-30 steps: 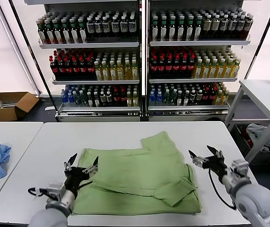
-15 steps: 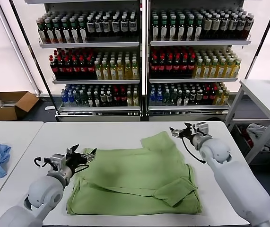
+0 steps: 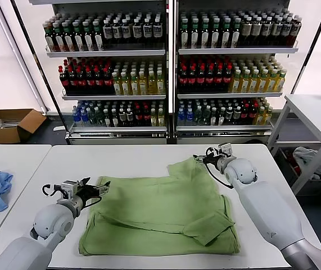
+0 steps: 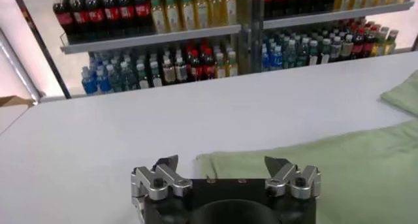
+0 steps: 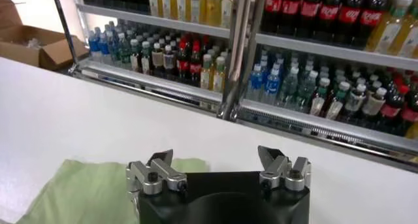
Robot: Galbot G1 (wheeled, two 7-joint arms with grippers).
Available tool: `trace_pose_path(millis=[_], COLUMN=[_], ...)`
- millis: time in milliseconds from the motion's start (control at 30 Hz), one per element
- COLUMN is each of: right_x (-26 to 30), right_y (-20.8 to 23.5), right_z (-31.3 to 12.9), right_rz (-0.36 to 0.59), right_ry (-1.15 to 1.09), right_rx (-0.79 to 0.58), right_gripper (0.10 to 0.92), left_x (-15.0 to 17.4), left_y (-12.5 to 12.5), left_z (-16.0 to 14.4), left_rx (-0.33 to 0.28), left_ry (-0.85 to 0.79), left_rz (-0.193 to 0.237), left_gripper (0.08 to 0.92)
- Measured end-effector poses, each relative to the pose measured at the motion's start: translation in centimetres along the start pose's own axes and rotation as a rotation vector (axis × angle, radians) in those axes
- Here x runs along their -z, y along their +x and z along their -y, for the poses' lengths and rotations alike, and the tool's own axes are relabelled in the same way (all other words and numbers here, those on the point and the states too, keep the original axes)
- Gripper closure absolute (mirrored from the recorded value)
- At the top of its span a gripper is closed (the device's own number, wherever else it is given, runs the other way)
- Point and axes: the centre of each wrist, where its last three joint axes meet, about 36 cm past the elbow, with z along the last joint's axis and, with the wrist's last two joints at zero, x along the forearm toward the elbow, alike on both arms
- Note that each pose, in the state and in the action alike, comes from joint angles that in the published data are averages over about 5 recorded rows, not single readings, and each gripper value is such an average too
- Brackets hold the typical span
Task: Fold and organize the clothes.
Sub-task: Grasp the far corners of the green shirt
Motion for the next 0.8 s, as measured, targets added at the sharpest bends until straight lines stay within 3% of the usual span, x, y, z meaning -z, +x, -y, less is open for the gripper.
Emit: trace_pose_path(millis=[633,800], right_x=[-1.1,-1.5], right_y=[-2.5,-2.5], right_z=[-1.5,-1.7], right_rz=[-0.048,-0.055], right_ry=[-0.026,-0.023], right_rx=[0.039,0.049], right_gripper=[0.2,0.243], left_x=[0.0,-0.6], left_y=[-3.2,-4.0], left_z=[-1.3,-1.5], left_rx=[-0.012,-0.012], left_ry=[0.061,0.073], left_rz=[-0.04,-0.06], left_gripper=[0.177,0.185])
